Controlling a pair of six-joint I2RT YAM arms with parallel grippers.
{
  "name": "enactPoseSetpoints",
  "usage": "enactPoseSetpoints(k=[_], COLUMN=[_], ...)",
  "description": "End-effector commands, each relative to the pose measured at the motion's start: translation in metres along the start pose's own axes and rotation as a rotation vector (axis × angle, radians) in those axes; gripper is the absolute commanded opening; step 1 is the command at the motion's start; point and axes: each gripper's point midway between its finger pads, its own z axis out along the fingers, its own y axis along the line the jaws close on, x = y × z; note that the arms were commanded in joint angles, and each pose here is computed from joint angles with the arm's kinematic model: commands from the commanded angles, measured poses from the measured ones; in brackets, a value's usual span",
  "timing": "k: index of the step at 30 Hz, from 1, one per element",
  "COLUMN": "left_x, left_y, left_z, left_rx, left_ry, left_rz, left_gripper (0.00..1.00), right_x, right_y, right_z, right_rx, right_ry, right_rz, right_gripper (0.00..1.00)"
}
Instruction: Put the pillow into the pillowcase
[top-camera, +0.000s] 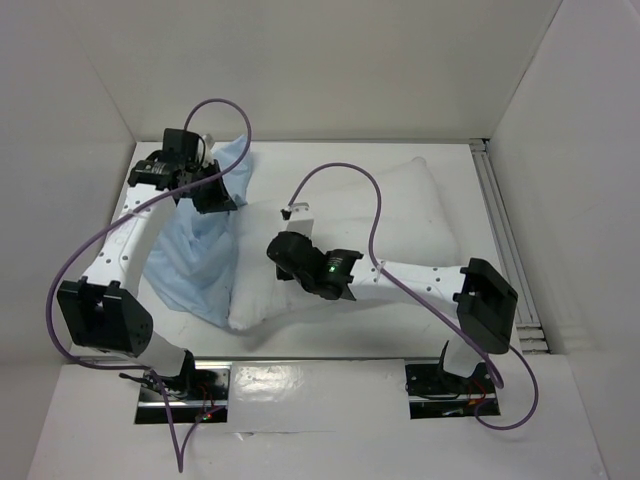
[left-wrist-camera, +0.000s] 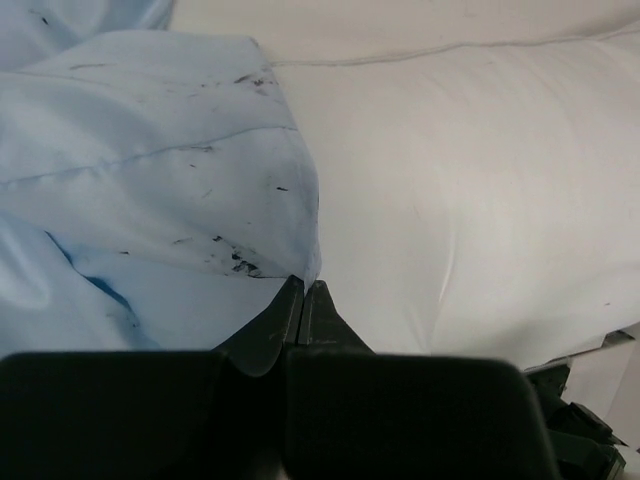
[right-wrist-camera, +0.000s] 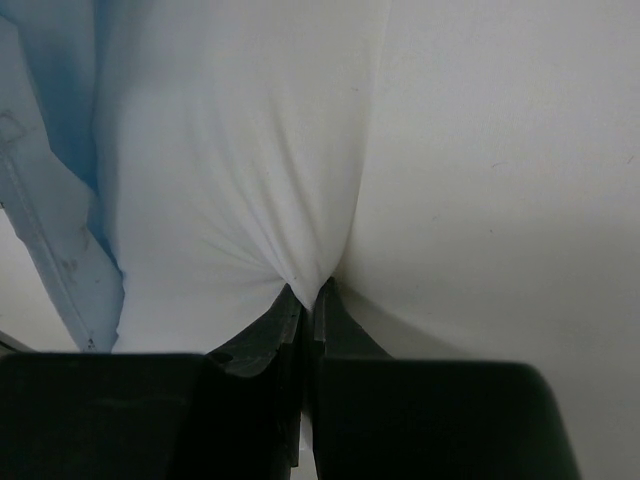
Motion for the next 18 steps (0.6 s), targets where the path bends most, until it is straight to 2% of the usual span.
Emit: enactPoseSetpoints(k=[1, 5, 12, 18], left_x=[-0.022, -0.027, -0.027, -0.024], left_y=[-0.005, 0.004, 0.002, -0.007], left_z=[-0.021, -0.026, -0.028, -0.053], left_rx=[-0.017, -0.072, -0.064, -0.024], left_ry=[-0.091, -0.115, -0.111, -0.154], left_rz=[0.056, 0.076, 0.113, 0.125], left_gripper=[0.0, 0.0, 0.0, 0.0], right_x=[0.011, 0.025, 0.028, -0.033], right_y=[-0.005, -0.015, -0.024, -0.006], right_z=[-0.001, -0.004, -0.009, -0.015], right_rx=[0.026, 0.037, 0.051, 0.033], right_ry=[-0.003, 0.018, 0.017, -0.092], right_rz=[0.001, -0.02, -0.005, 0.013], right_gripper=[0.0, 0.0, 0.0, 0.0])
